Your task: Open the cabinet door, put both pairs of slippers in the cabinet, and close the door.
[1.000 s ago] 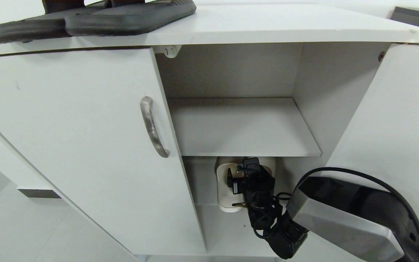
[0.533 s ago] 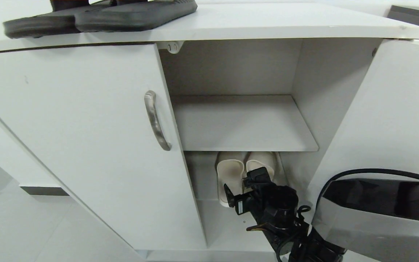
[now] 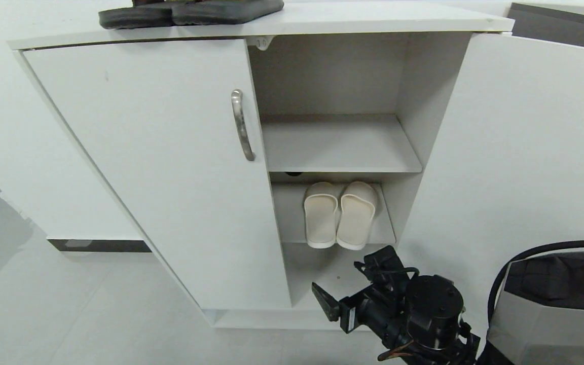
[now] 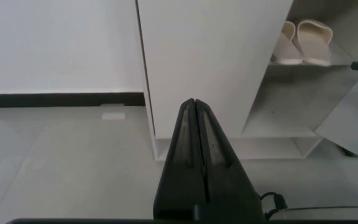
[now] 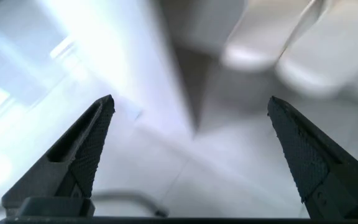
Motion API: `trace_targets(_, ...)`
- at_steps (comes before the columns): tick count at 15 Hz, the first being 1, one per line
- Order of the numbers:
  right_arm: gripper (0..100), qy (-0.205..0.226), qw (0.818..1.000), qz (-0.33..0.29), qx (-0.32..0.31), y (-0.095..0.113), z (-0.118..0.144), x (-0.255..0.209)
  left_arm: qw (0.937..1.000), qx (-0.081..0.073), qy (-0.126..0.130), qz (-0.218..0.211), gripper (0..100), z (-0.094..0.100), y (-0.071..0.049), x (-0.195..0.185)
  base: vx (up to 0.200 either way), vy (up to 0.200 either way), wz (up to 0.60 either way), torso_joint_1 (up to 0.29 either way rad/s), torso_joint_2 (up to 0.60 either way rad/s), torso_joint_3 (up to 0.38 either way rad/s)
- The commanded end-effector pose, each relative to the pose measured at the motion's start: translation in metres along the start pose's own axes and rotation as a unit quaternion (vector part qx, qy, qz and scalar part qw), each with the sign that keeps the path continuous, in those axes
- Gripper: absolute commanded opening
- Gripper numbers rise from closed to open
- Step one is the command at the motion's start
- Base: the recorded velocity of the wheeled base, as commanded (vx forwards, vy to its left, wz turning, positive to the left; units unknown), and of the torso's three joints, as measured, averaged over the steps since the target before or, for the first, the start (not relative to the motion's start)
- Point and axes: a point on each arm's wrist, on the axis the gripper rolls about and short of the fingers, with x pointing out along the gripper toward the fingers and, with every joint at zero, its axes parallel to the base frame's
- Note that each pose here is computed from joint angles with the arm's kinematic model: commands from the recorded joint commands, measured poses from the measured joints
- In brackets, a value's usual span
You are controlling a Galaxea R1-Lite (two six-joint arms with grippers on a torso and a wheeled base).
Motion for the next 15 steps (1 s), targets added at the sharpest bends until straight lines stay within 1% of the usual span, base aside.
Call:
trace_targets(1,100,0.007,1.0,0.006,0.004,-0.0007,0.0017,-0.0084,1.0,0.002,0.0,0.001,0,-0.0001,0.0,0.0,0.0,0.0,0.0,0.0,0.0,0.0)
trace_targets(3,100,0.005,1.0,0.007,0.005,0.0,0.0021,-0.008,1.0,-0.003,0.0,0.003,0,-0.0001,0.0001,0.0,0.0,0.0,0.0,0.0,0.0,0.0)
trace_targets(7,100,0.01,1.0,0.01,0.003,0.002,0.0005,-0.0098,1.0,-0.003,0.0,0.0,0,-0.0001,0.0,0.0,0.0,0.0,0.0,0.001,0.0,0.029)
trace_targets(11,100,0.013,1.0,0.018,0.002,0.006,-0.001,-0.0116,1.0,-0.003,0.001,-0.001,0,0.0,0.0,0.0001,0.0,0.0,0.0,0.001,0.0,0.2)
trace_targets(13,100,0.027,0.999,0.027,-0.001,0.0061,-0.0058,-0.0161,1.0,-0.003,0.0,-0.001,0,-0.0001,0.0,0.0,0.0,0.0,0.0,0.005,0.0,0.195)
trace_targets(15,100,0.031,0.999,0.03,0.0,0.0059,-0.0068,-0.0172,1.0,-0.003,0.001,-0.001,0,0.0,0.0,0.0001,0.0,0.0,0.0,0.005,0.0,0.202)
